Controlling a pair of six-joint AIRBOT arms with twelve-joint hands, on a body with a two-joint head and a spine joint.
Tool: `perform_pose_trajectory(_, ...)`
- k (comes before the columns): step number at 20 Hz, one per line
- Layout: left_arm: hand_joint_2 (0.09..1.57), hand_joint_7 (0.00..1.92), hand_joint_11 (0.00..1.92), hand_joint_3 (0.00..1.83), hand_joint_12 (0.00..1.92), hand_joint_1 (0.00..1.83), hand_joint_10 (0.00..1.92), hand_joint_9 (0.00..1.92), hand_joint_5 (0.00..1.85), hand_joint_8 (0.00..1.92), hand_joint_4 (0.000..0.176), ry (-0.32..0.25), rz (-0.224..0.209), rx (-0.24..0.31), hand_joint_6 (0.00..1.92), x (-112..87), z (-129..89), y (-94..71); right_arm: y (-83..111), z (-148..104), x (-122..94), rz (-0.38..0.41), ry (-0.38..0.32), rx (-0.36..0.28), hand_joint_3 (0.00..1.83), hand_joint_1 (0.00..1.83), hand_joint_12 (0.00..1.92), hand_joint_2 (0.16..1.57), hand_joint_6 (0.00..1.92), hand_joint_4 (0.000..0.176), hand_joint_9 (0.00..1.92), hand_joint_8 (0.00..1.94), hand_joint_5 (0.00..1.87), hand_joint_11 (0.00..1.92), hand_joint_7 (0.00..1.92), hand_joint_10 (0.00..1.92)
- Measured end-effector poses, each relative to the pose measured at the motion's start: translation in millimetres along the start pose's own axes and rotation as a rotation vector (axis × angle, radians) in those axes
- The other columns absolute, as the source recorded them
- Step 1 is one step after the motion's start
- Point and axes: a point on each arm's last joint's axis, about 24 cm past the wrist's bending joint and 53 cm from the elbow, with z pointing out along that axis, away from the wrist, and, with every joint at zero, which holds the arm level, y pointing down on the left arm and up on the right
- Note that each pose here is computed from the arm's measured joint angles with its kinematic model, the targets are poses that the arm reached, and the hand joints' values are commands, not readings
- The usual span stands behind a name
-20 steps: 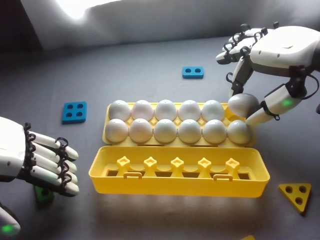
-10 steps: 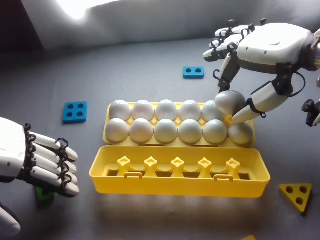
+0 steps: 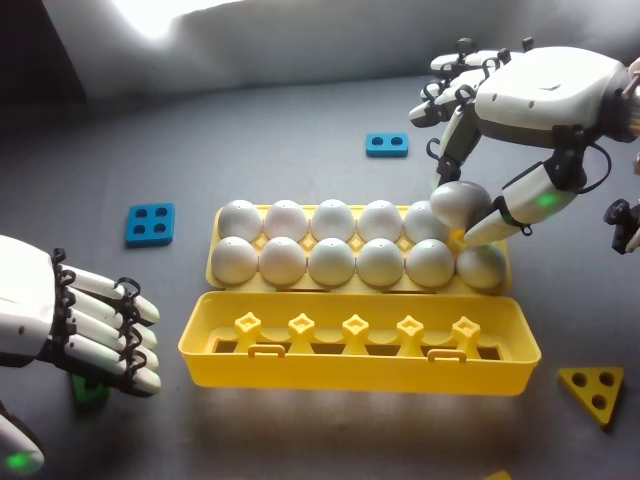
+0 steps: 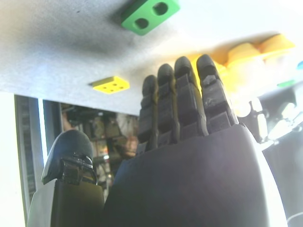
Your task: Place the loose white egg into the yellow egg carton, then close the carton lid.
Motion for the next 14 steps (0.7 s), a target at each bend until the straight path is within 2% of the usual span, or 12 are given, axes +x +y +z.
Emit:
perform_pose_trajectory(3,1.24,0.26,0.01,0.0,0.21,0.0,0.0,0.21,0.22,0.0,0.0,0.0,0.0,0.0,0.0,0.0,0.0,0.0,-0.1,0.0,0.0,0.0,0.0,0.0,0.0,1.05,0.0,1.05,0.78,0.176,0.22,0.0,1.1,0.01,0.35,0.0)
perform_pose_trajectory(7,1.24,0.26,0.0,0.0,0.21,0.0,0.01,0.22,0.22,0.0,0.0,0.0,0.0,0.0,0.0,0.0,0.0,0.0,-0.1,0.0,0.0,0.0,0.0,0.0,0.0,1.06,0.04,1.03,0.67,0.176,0.24,0.0,1.16,0.02,0.38,0.0)
perform_pose_trajectory(8,1.24,0.26,0.0,0.0,0.22,0.0,0.0,0.21,0.22,0.0,0.0,0.0,0.0,0.0,0.0,0.0,0.0,0.1,-0.1,0.0,0.0,0.0,0.0,0.0,0.0,0.92,0.06,0.92,0.28,0.156,0.23,0.01,1.05,0.01,0.36,0.01)
perform_pose_trajectory(9,1.24,0.25,0.0,0.0,0.22,0.0,0.0,0.21,0.22,0.0,0.0,0.0,0.0,0.0,0.0,0.0,0.0,0.0,-0.1,0.0,0.0,0.0,0.0,0.0,0.0,0.85,0.09,0.88,0.11,0.159,0.21,0.0,1.04,0.0,0.35,0.0)
perform_pose_trajectory(10,1.24,0.25,0.0,0.0,0.22,0.0,0.0,0.2,0.22,0.0,0.0,0.0,0.0,0.0,0.0,0.0,0.0,0.0,-0.2,0.0,0.1,-0.001,0.0,0.001,0.0,0.72,0.02,0.87,0.04,0.173,0.2,0.0,0.98,0.0,0.31,0.0)
perform_pose_trajectory(11,1.24,0.25,0.0,0.0,0.22,0.0,0.0,0.2,0.22,0.0,0.0,0.0,0.0,0.0,0.0,0.0,0.0,0.0,-0.5,0.0,0.4,-0.006,0.002,0.002,0.0,0.69,0.0,0.86,0.03,0.153,0.2,0.0,0.98,0.0,0.3,0.0)
perform_pose_trajectory(13,1.25,0.27,0.01,0.0,0.24,0.0,0.01,0.21,0.24,0.01,0.0,0.0,0.0,0.0,0.01,0.0,0.0,0.1,-3.5,0.3,3.5,-0.018,0.013,0.015,0.0,0.64,0.0,0.82,0.0,0.173,0.18,0.0,0.9,0.0,0.28,0.0)
perform_pose_trajectory(14,1.24,0.26,0.01,0.0,0.24,0.0,0.0,0.21,0.23,0.0,0.0,0.0,0.0,0.0,0.0,0.0,-0.1,0.0,-3.1,0.9,6.0,-0.025,0.02,0.017,0.0,0.6,0.0,0.79,0.0,0.175,0.15,0.0,0.78,0.0,0.24,0.0)
